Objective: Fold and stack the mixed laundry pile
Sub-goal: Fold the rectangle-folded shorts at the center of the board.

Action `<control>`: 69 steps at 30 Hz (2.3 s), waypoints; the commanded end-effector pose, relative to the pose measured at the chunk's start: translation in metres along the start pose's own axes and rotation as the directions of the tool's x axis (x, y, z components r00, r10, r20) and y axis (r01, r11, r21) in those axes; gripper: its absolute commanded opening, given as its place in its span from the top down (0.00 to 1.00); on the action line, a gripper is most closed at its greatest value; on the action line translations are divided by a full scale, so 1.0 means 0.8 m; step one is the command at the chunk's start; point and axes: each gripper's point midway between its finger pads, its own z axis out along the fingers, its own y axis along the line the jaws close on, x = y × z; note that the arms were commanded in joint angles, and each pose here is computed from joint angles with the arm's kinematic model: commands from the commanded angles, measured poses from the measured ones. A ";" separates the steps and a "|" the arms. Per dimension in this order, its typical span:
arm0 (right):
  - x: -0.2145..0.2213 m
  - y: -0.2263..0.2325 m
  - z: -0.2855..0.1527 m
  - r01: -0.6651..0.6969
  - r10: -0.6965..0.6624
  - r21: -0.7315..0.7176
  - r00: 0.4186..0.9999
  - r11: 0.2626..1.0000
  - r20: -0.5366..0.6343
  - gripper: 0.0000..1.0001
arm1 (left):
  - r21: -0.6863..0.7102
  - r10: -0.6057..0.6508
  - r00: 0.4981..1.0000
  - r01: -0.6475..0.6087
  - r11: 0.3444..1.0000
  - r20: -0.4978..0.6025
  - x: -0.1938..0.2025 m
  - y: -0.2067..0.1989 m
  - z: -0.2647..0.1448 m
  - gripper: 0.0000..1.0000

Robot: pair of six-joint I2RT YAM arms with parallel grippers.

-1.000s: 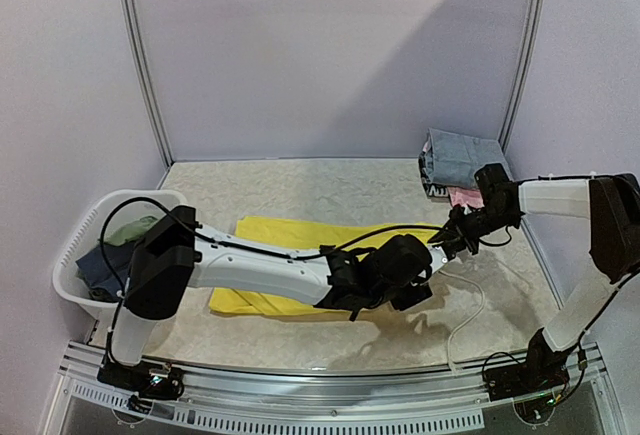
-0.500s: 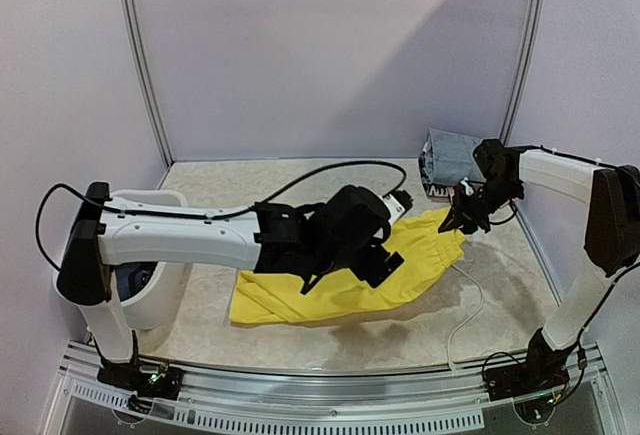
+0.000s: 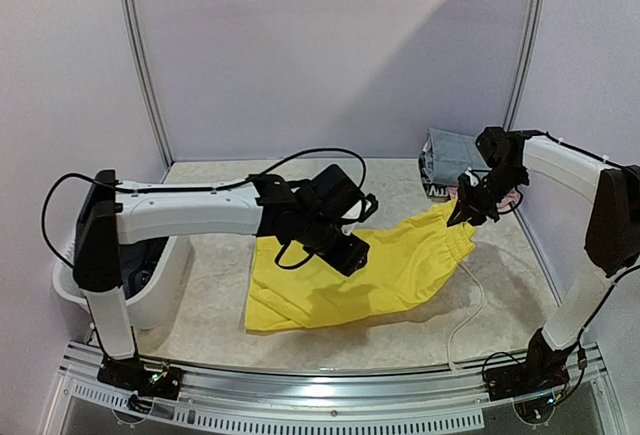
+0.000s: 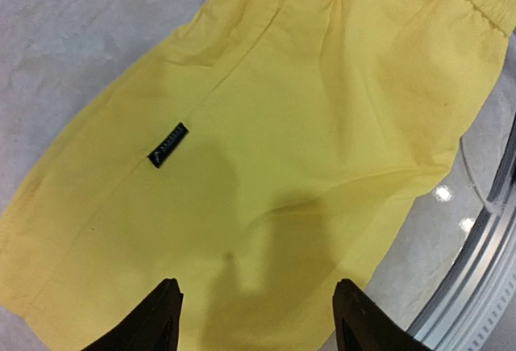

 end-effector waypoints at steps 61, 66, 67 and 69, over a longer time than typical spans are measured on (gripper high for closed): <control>0.001 0.125 -0.078 -0.035 0.044 -0.134 0.997 0.990 0.065 1.00 | -0.212 -0.278 0.950 0.246 0.946 -0.140 0.105 0.108 -0.036 0.37; 0.006 0.150 -0.064 0.020 -0.013 -0.116 0.998 0.993 0.062 1.00 | -0.301 -0.418 0.892 0.357 0.884 -0.170 0.170 0.160 -0.050 0.41; 0.008 0.157 -0.058 0.029 -0.023 -0.112 0.998 0.993 0.056 1.00 | -0.312 -0.442 0.879 0.375 0.873 -0.180 0.182 0.168 -0.049 0.41; 0.012 0.172 -0.048 0.051 -0.046 -0.112 0.998 0.992 0.051 1.00 | -0.329 -0.481 0.854 0.404 0.853 -0.199 0.203 0.178 -0.047 0.43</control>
